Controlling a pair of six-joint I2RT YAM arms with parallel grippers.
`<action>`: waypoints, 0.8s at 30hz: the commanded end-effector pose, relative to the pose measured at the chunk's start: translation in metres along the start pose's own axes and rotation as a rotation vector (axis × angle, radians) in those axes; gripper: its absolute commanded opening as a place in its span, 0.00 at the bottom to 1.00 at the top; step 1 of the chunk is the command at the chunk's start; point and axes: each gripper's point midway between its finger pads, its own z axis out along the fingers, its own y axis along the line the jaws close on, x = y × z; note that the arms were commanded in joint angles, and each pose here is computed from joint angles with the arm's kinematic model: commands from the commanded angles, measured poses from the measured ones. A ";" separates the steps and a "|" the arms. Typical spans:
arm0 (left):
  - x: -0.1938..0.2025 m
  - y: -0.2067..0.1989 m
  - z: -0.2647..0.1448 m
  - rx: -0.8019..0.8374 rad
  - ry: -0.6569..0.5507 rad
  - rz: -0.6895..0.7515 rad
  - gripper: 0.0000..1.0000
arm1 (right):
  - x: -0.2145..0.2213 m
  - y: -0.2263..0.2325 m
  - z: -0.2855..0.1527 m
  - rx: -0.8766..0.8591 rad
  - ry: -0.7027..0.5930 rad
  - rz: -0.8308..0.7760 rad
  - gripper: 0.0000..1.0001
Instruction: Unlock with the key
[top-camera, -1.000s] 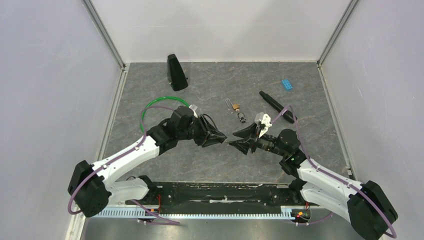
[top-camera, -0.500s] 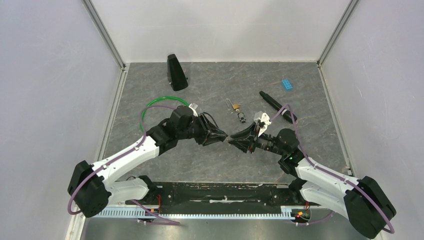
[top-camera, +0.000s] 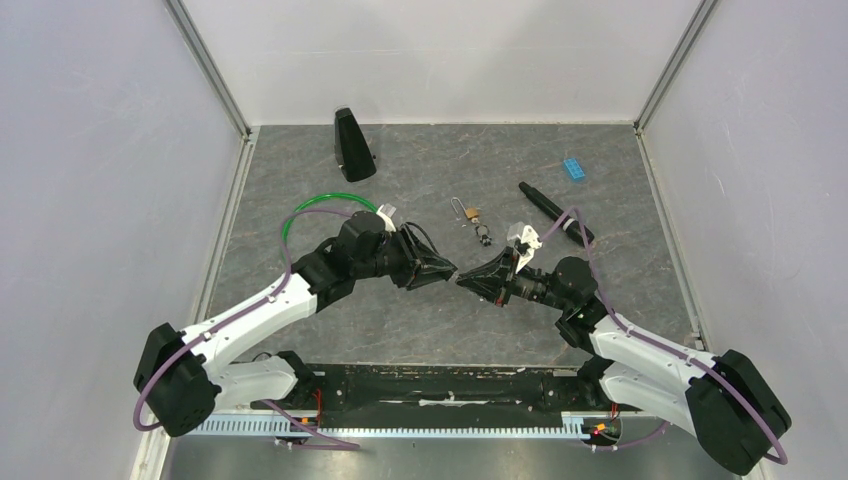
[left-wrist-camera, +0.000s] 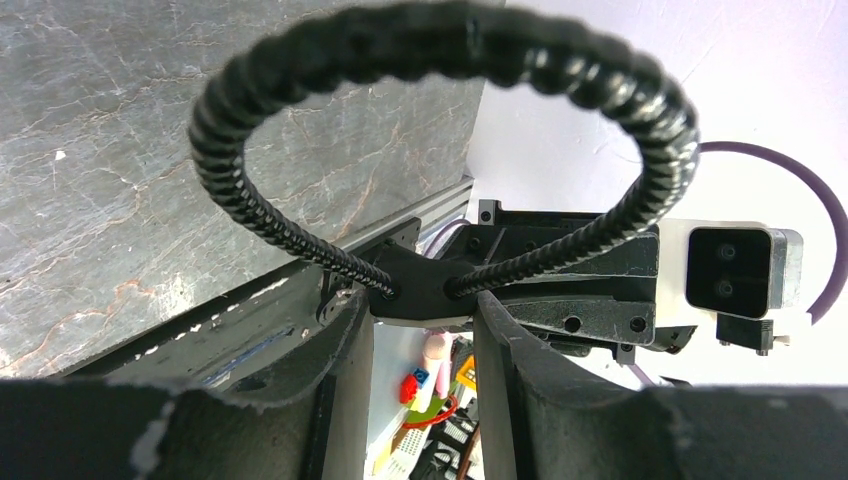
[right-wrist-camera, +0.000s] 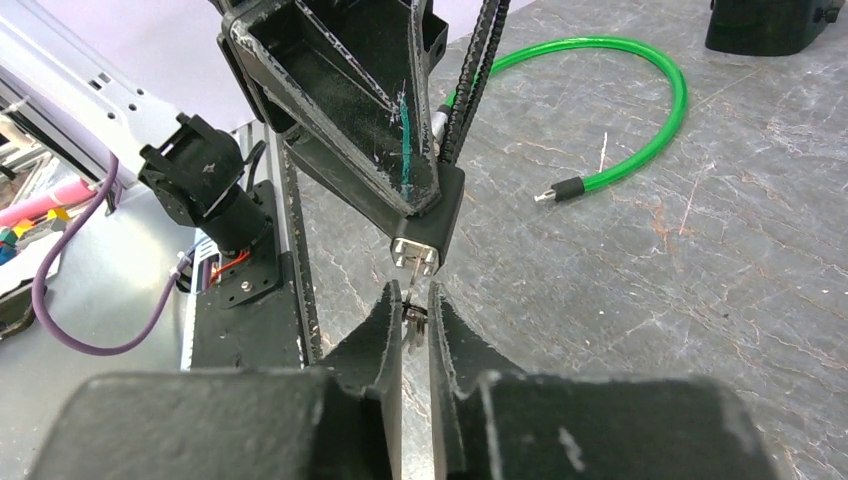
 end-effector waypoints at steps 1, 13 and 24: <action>0.005 -0.022 -0.007 0.090 0.008 0.052 0.02 | -0.015 0.003 0.002 -0.008 -0.058 -0.024 0.02; 0.019 -0.029 0.003 0.118 0.037 0.093 0.02 | -0.030 0.004 0.011 -0.022 -0.092 0.006 0.00; 0.022 -0.055 -0.001 0.270 0.030 0.127 0.02 | -0.044 0.006 0.011 -0.042 -0.194 0.139 0.00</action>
